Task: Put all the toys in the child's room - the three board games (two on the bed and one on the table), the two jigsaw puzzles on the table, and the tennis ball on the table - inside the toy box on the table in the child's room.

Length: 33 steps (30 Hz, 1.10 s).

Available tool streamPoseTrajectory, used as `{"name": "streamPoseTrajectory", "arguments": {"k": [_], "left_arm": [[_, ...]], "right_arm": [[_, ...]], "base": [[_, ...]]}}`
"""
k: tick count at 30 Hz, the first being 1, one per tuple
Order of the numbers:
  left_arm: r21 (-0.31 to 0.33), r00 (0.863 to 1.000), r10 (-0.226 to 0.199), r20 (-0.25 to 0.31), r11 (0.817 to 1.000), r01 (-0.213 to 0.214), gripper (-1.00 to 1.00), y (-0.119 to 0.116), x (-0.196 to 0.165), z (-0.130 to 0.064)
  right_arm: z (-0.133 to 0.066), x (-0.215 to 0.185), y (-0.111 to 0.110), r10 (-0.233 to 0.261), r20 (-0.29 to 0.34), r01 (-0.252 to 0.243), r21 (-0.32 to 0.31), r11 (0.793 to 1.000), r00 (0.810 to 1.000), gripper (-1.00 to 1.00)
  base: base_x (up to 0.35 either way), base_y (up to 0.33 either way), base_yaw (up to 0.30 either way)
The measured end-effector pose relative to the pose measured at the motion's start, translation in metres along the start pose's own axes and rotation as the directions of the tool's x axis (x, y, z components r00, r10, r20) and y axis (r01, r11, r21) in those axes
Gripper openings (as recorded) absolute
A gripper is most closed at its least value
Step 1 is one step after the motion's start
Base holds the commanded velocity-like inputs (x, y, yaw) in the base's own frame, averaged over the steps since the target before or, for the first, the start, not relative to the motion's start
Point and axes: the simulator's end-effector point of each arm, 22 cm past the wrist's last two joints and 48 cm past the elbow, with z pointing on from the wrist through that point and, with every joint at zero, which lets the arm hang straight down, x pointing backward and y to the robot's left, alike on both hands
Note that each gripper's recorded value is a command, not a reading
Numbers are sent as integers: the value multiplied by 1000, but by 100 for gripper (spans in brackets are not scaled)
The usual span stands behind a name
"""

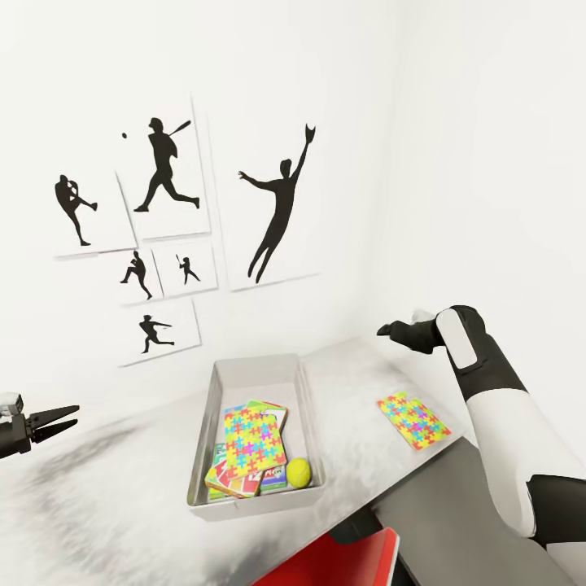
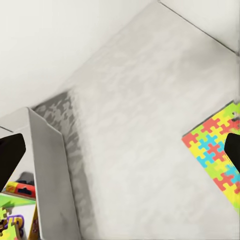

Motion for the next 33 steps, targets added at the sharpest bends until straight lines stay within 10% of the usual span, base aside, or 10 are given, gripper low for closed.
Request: {"name": "streamPoseTrajectory", "arguments": {"k": [33], "left_arm": [[0, 1000, 0, 1, 1000, 0, 100, 0, 0, 0]], "right_arm": [[-1, -1, -1, -2, 4, 2, 3, 1000, 1000, 100]], "base": [[0, -7, 0]]}}
